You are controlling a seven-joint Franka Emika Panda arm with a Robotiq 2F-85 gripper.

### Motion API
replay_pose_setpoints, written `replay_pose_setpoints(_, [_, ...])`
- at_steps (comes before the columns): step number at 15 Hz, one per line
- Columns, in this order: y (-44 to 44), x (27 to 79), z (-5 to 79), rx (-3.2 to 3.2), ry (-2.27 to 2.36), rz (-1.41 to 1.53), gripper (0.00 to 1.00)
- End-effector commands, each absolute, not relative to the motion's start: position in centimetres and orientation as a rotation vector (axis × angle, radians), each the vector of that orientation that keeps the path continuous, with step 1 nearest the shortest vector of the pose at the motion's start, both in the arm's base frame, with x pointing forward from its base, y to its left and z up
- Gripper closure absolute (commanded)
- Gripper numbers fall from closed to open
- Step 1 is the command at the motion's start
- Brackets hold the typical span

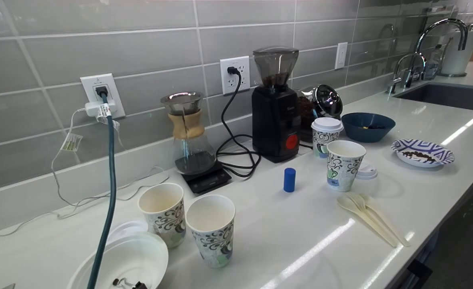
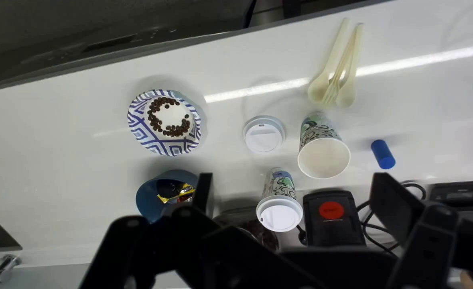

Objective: Put the fork next to the spoon

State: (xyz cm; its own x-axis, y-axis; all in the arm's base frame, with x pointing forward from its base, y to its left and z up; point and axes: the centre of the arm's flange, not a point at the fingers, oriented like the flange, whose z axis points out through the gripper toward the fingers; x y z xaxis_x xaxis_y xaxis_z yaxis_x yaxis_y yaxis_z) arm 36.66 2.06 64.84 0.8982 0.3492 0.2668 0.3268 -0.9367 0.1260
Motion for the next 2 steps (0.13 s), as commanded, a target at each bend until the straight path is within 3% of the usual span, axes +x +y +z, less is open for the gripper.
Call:
replay_pose_setpoints(1, [2.06, 36.66, 64.84, 2.984, 0.532, 0.442, 0.00])
replay_pose_setpoints(2, [2.06, 36.66, 64.84, 2.984, 0.532, 0.442, 0.00])
